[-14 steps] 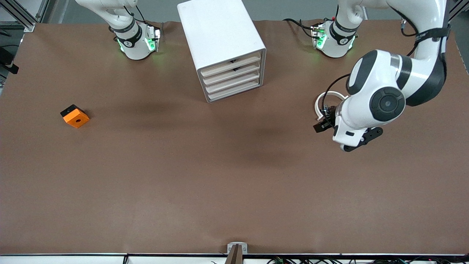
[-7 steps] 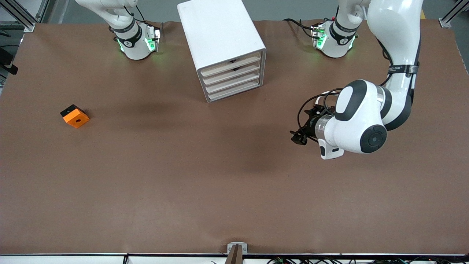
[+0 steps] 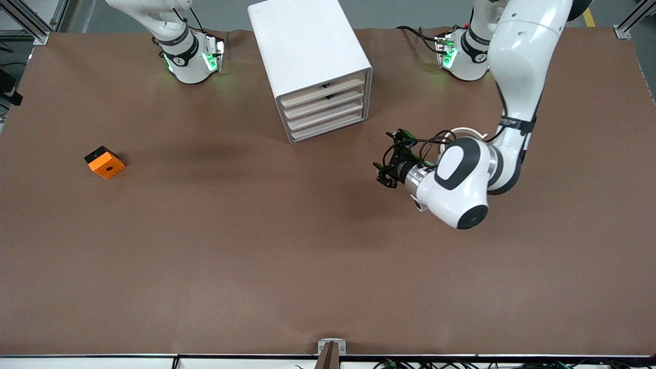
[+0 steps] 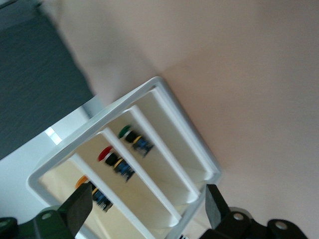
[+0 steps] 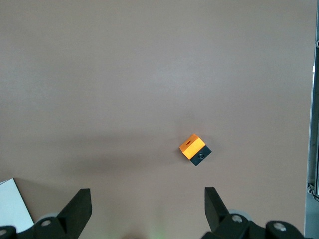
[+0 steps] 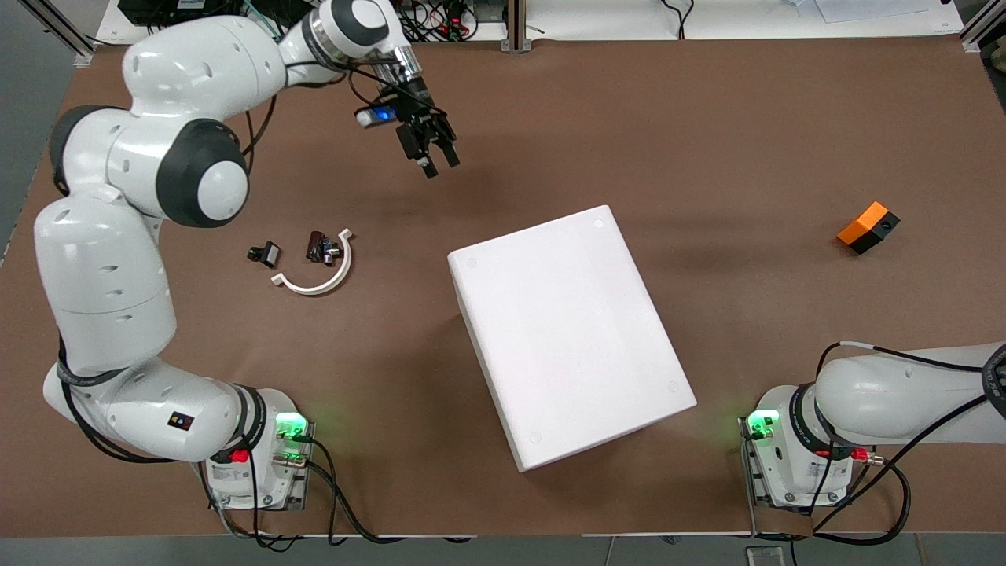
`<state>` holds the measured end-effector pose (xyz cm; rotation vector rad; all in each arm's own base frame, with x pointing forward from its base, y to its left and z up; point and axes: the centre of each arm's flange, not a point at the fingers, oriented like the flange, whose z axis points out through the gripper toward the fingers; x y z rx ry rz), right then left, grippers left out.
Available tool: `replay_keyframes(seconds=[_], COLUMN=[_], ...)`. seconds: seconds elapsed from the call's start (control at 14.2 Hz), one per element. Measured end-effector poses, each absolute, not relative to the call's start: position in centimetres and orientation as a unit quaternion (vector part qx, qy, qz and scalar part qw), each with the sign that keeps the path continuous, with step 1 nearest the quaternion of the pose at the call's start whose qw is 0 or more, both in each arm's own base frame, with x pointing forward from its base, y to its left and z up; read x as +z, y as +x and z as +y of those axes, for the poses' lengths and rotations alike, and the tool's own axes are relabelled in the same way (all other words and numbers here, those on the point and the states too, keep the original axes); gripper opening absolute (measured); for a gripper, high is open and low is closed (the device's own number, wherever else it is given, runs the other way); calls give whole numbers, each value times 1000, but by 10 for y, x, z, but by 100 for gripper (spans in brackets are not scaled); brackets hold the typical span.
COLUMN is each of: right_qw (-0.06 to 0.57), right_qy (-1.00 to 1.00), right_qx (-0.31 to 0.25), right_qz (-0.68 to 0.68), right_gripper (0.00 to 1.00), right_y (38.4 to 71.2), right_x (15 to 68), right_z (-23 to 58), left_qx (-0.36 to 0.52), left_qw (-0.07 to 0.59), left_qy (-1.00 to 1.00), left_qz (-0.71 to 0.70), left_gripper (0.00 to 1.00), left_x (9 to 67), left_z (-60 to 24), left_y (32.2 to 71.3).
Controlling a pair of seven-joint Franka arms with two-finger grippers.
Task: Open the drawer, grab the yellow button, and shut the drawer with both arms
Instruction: 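Reach the left gripper toward the top drawer of the white cabinet, then grasp the top drawer front with the left gripper and pull it open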
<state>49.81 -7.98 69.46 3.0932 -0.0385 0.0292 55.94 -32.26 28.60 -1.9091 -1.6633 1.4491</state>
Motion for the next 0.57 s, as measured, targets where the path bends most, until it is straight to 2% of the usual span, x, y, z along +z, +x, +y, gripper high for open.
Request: replay_keyframes(seconds=[0.28,0.57], right_qw=[12,11], right_qy=[1000,1000], right_qx=[5,4], right_qz=[-13,-13], right_gripper=[100,100], right_y=[497,497], right_x=[693,693], right_z=[-79,-79], left_qx=[582,603], left_qw=[214,289], left_qy=[-548,-498], left_qz=[-561,-552], left_gripper=[100,100], left_x=[262,240], left_z=[-332,-349], left_y=[533,506])
